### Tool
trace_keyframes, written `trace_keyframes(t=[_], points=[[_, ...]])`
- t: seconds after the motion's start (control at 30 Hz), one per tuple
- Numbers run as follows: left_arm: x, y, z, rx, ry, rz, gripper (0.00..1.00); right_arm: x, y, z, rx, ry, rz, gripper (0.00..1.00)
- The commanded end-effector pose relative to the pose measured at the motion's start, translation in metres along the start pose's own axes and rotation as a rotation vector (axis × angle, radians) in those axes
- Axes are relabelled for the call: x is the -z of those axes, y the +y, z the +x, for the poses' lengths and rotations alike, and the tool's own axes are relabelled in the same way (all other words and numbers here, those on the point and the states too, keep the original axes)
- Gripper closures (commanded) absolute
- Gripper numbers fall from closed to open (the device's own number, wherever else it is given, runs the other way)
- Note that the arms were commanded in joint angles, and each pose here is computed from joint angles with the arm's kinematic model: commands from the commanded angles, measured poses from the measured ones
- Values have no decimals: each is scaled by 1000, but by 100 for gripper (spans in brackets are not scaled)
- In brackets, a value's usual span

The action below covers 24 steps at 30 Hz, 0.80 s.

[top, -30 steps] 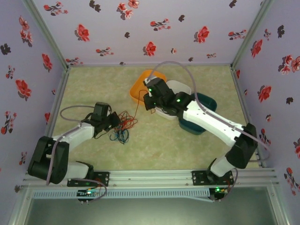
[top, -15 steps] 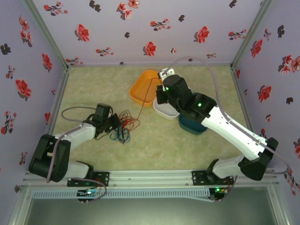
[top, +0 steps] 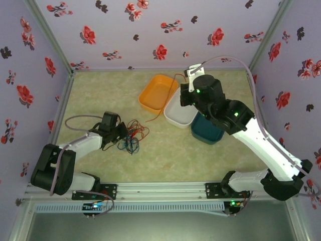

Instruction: Untangle the cables

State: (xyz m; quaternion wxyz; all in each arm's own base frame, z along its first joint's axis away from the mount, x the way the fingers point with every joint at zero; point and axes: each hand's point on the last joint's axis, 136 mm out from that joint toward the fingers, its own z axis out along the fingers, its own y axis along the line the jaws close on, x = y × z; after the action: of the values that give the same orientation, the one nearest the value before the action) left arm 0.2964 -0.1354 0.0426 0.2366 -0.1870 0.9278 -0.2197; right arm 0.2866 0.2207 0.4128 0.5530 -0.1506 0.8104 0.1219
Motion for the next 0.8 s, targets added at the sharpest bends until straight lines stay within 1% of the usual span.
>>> trace_keyframes(t=[0.0, 0.13, 0.27, 0.33, 0.53, 0.77], points=[[4, 1, -3, 12, -27, -8, 100, 25, -24, -12, 0, -22, 67, 100], [5, 3, -3, 12, -33, -15, 100, 38, -41, -12, -26, -13, 116, 100], [5, 2, -4, 12, -35, -13, 100, 47, -63, -7, -56, 15, 201, 100], [7, 1, -4, 12, -39, -9, 98, 52, -76, -4, -73, 23, 255, 100], [14, -3, -9, 9, -58, 6, 82, 56, -112, 8, -111, 56, 409, 100], [28, -10, -16, 4, -88, 24, 61, 48, -139, 27, -151, 115, 505, 100]])
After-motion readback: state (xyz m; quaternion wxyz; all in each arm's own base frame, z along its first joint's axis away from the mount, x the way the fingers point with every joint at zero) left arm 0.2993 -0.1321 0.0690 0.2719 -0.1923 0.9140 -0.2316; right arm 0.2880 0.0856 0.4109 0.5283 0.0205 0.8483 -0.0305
